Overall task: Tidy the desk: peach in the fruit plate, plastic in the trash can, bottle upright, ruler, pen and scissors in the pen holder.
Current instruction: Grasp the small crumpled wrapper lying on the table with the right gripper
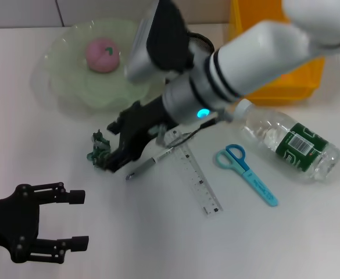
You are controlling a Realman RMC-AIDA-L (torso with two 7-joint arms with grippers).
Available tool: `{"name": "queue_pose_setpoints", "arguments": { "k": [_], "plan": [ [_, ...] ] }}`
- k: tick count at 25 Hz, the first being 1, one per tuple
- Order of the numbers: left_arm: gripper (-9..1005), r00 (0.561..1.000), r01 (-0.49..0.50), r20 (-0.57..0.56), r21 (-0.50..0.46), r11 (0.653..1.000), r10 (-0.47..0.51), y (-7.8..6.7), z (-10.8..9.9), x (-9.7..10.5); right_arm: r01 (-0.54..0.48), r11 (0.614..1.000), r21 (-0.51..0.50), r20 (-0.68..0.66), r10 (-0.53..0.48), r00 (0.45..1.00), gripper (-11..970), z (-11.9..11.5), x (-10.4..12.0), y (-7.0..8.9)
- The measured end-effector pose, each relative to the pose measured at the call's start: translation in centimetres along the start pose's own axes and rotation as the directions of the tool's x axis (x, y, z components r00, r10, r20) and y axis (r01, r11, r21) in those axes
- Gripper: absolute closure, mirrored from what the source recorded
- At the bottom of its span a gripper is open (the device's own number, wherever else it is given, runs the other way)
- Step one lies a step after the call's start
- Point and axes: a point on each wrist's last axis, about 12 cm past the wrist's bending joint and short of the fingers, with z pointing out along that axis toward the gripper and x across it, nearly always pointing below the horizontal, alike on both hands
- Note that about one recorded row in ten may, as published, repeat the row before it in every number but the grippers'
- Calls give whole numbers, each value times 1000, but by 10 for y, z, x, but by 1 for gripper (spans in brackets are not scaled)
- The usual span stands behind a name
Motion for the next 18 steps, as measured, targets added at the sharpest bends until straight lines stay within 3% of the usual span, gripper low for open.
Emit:
{"name": "queue_pose_setpoints", "arguments": {
  "k": [8,18],
  "plan": [
    [167,1000,-2,0,-6,1000,2,1,0,-1,49,998,37,9,-50,999,158,16,13,11],
    [167,1000,3,-3,10,1000,-2,1,2,-2,67,994,89,22,-69,997,159,25,15,15]
  ]
}}
